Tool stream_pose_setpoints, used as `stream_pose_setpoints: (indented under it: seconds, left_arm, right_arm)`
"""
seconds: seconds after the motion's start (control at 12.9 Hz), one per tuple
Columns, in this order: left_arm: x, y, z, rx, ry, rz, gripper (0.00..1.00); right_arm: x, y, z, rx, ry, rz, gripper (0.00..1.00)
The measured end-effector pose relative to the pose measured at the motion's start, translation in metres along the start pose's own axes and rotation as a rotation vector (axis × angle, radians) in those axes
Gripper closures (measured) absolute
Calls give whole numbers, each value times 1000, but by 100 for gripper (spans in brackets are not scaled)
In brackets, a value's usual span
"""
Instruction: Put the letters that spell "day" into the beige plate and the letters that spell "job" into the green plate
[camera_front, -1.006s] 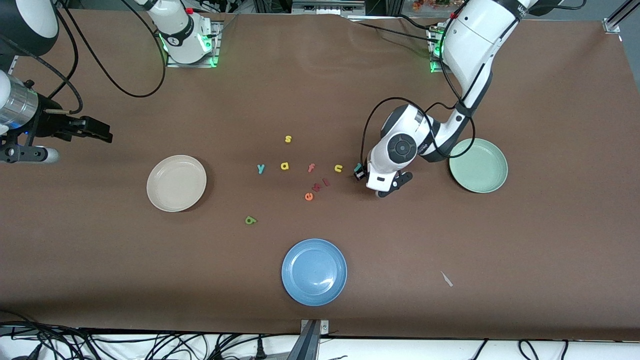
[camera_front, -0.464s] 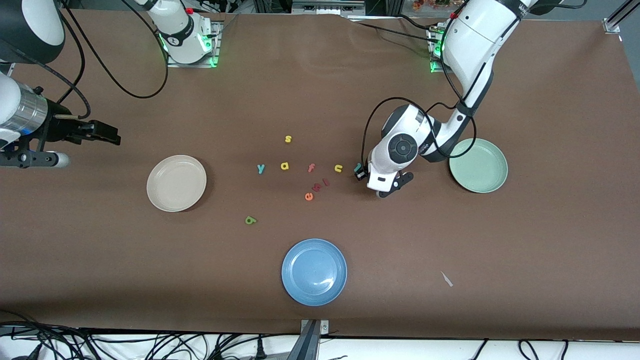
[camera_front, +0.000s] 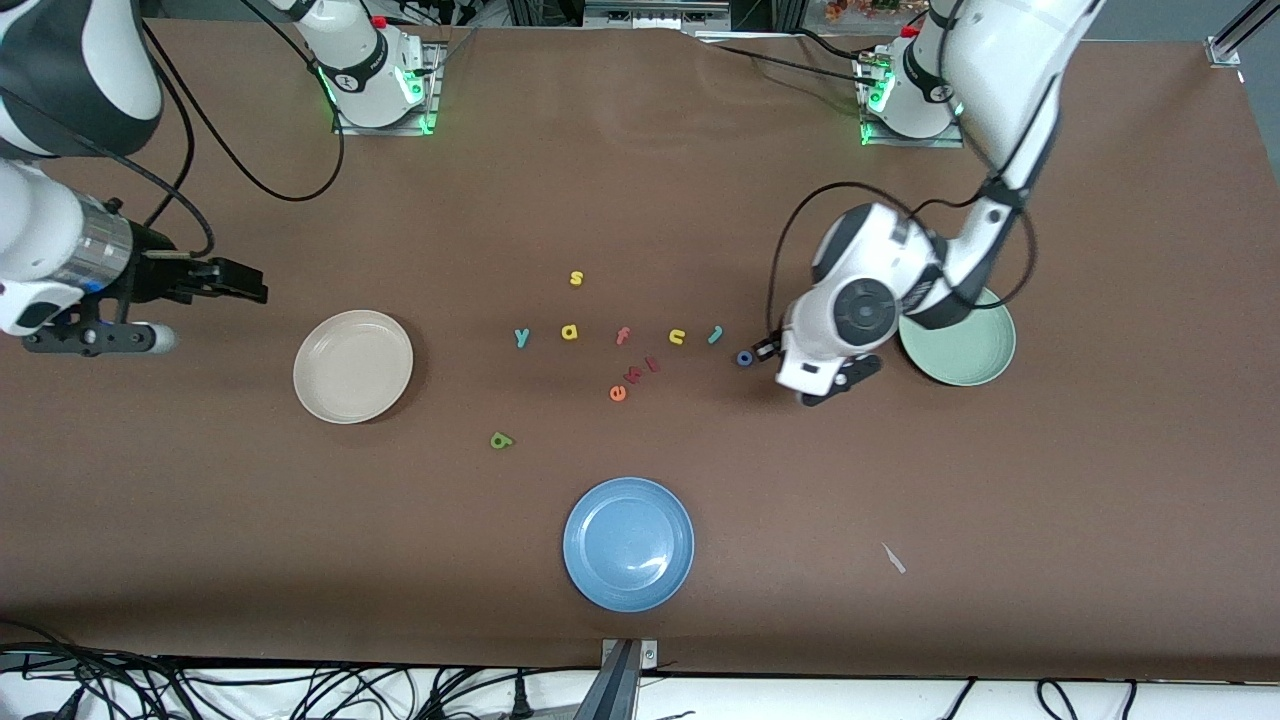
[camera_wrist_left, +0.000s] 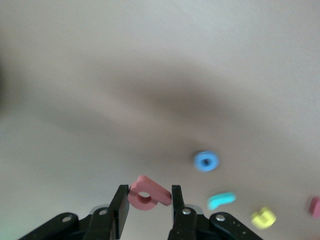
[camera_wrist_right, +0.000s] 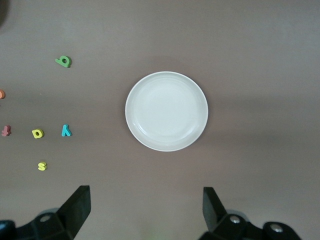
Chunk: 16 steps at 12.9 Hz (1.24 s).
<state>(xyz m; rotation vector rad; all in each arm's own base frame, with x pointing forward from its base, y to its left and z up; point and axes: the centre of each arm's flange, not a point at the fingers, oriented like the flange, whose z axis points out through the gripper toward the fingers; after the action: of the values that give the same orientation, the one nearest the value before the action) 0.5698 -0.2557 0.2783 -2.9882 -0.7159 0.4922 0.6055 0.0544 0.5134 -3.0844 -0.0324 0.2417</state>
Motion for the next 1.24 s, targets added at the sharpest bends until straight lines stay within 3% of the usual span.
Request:
stream_pose_setpoints:
  seconds: [0.31,0.62,0.93,1.16,1.24]
  left_arm:
    - [61,-110,-46,25,-72,148,63]
    - [122,-202,-9,120,-96,255,63]
    - [162,-241,44,140,-118,299,63]
    - [165,-244,63,134,-144,309,63]
    - [164,-243,64,135,-147,312,56]
  right_arm:
    - [12,-31,16,-1,20,4,0]
    - [36,-56,56,9,59,39,0]
    - [38,-84,97,12,78,27,1]
    - [32,-117,124,-53,121,25,1]
    - [29,-131,138,-60,133,35,1]
